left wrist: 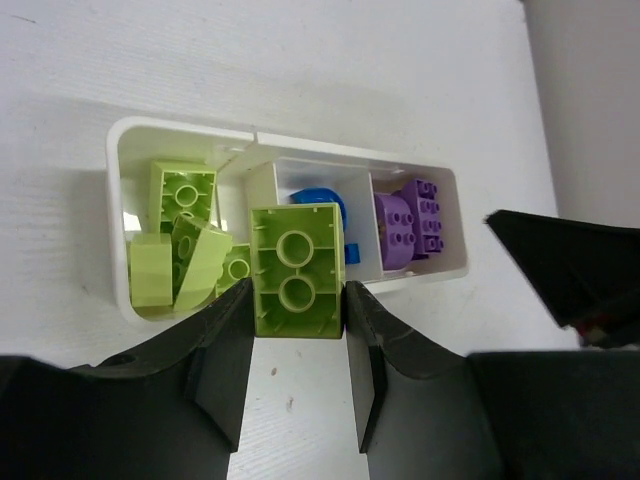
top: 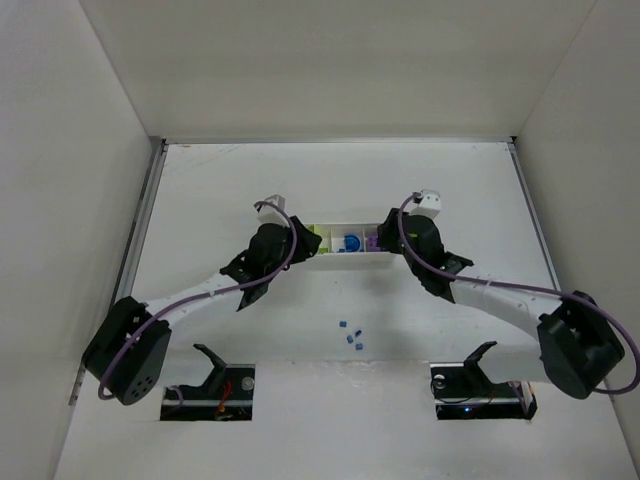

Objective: Sort the legos into containers by color

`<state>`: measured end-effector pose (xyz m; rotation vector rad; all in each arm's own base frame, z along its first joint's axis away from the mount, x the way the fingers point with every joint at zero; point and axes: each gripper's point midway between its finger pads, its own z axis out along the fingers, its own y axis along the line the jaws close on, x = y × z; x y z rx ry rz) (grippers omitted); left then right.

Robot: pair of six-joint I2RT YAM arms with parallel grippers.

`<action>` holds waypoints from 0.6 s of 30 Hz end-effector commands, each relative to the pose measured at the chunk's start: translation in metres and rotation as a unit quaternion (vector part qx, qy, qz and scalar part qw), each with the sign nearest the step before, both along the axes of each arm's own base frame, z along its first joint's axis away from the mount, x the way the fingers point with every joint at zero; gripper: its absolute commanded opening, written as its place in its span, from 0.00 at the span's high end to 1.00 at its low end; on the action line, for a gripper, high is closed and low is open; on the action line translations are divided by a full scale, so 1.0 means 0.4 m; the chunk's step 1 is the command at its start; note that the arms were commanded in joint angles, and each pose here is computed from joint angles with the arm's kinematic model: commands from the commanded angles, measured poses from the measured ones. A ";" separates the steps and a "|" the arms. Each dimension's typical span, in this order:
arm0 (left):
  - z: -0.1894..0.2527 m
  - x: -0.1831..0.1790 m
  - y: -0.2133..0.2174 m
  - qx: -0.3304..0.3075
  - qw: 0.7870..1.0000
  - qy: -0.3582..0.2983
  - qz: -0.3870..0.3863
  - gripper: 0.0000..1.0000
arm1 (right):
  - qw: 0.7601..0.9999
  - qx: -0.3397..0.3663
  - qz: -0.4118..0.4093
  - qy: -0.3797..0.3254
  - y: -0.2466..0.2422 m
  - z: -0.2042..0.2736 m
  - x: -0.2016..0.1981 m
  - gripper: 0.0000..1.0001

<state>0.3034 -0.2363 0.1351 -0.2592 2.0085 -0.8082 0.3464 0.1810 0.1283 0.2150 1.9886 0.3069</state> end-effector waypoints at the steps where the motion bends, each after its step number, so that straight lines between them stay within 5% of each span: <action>1: 0.018 0.026 -0.017 0.050 0.999 -0.016 -0.014 0.84 | 0.998 0.035 0.006 -0.053 0.018 0.091 -0.016 0.41; 10: -0.032 0.066 -0.027 0.173 0.985 -0.014 -0.018 0.81 | 0.996 0.064 0.026 -0.062 0.036 0.092 -0.076 0.41; 18: -0.054 0.103 -0.067 0.211 0.977 -0.011 -0.036 0.79 | 0.994 0.076 0.054 -0.051 0.080 0.071 -0.121 0.41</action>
